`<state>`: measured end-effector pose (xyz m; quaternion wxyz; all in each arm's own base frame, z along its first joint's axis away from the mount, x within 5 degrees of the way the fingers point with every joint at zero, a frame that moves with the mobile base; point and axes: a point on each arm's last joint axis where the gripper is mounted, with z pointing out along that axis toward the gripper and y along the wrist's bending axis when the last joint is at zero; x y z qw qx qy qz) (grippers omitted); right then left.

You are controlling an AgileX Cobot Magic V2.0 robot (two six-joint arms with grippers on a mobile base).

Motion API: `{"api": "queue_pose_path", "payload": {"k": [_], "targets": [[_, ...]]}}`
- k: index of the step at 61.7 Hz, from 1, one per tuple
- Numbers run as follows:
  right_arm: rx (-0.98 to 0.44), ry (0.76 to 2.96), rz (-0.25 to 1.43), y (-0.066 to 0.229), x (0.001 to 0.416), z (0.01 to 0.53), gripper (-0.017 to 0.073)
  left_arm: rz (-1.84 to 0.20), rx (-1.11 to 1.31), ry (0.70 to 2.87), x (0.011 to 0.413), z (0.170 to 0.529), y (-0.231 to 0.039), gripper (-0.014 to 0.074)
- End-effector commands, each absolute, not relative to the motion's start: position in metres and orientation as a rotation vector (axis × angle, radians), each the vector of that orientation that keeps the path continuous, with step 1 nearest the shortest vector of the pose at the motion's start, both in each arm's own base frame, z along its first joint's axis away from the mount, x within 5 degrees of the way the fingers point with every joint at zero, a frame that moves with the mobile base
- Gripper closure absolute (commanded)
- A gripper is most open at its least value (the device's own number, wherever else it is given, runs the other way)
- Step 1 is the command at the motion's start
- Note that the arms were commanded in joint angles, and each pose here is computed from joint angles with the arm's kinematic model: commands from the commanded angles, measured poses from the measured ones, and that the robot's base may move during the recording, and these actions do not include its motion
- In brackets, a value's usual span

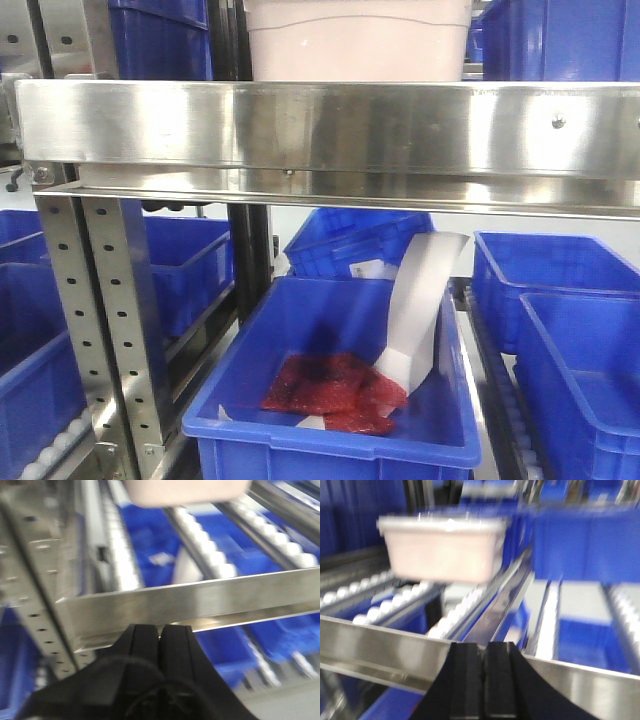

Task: Grab white bin and place on right shelf

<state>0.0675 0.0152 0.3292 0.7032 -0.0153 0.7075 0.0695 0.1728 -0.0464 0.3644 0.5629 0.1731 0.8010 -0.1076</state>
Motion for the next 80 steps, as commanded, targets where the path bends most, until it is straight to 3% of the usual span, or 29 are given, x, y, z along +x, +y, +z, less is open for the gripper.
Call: {"api": "queue_pose_path", "payload": {"k": [1,24,64,80], "targets": [[0.024,1.431,0.119,0.012,0.053,0.340,0.0492,-0.199,0.308,1.723,0.153,0.368,-0.037,0.0711],[0.031,1.296,0.086,0.013,0.029,0.346,0.0492,-0.107,0.263,1.486,0.084,0.348,-0.021,0.0712],[0.029,1.299,0.088,0.014,0.029,0.345,0.0492,-0.108,0.263,1.470,0.080,0.349,-0.021,0.0712],[0.028,1.299,0.088,0.014,0.029,0.345,0.0492,-0.132,0.150,1.497,0.072,0.336,-0.014,0.0710]]}}
